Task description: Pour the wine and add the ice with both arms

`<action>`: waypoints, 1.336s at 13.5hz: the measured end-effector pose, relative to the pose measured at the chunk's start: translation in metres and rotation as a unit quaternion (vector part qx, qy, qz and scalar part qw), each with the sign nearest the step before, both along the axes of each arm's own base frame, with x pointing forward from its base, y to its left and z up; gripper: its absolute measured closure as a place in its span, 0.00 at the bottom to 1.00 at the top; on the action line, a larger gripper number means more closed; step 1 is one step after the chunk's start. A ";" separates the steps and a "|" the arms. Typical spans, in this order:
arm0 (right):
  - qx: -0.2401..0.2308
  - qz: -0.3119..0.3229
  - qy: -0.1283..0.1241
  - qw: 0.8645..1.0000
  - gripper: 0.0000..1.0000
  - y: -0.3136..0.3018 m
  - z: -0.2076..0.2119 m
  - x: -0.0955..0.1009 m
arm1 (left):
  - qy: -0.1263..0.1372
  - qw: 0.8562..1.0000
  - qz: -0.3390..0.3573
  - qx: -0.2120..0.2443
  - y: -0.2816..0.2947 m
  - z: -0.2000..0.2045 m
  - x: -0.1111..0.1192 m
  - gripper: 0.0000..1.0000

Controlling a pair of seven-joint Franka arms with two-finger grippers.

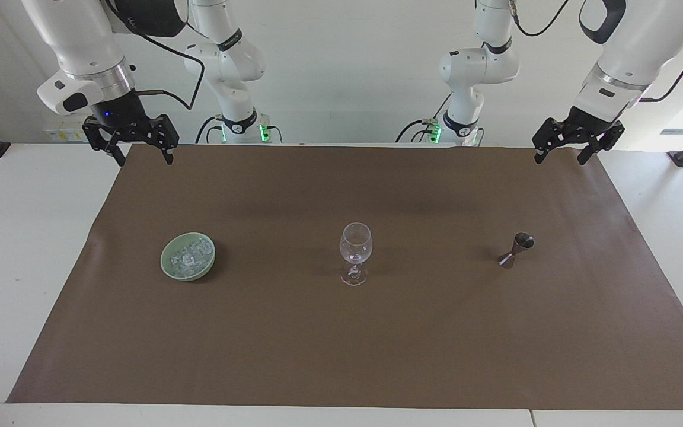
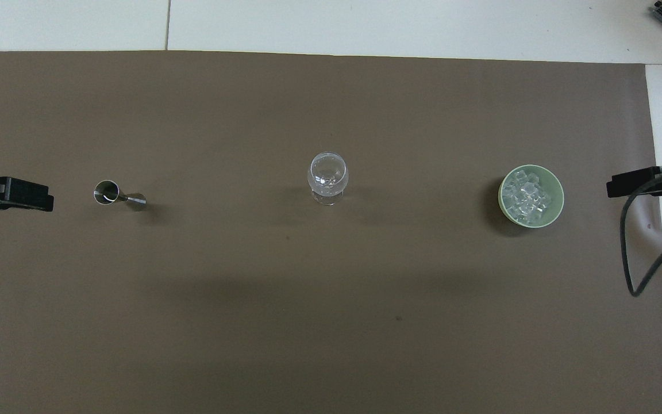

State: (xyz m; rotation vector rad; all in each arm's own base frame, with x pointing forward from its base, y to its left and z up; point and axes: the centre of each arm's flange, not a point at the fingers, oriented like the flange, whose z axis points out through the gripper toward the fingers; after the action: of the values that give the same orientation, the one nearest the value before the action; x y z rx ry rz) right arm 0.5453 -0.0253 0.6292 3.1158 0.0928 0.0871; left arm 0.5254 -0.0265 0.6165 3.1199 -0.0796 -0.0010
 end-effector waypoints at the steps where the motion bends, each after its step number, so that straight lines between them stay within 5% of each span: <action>1: 0.000 0.000 0.000 1.000 0.00 0.000 0.000 0.000 | 0.004 1.000 0.003 0.000 0.002 -0.004 0.000 0.00; 6: 0.000 0.000 0.000 1.000 0.00 0.000 0.000 0.000 | 0.034 0.996 0.084 -0.019 0.032 -0.036 0.012 0.00; 10: 0.000 0.000 0.000 1.000 0.00 0.000 0.000 0.000 | 0.057 0.971 0.220 -0.070 0.058 -0.066 0.028 0.00; 14: 0.000 0.000 0.000 1.000 0.00 0.000 0.000 0.000 | 0.074 0.924 0.359 -0.110 0.085 -0.098 0.034 0.00; 18: 0.000 0.000 0.000 1.000 0.00 0.000 0.000 0.000 | 0.087 0.847 0.505 -0.142 0.103 -0.117 0.034 0.00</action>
State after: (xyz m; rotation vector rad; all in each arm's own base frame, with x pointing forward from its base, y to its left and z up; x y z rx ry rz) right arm 0.5453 -0.0253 0.6292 3.1158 0.0928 0.0870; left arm 0.5596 0.0768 0.4997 2.4605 1.3898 -0.2241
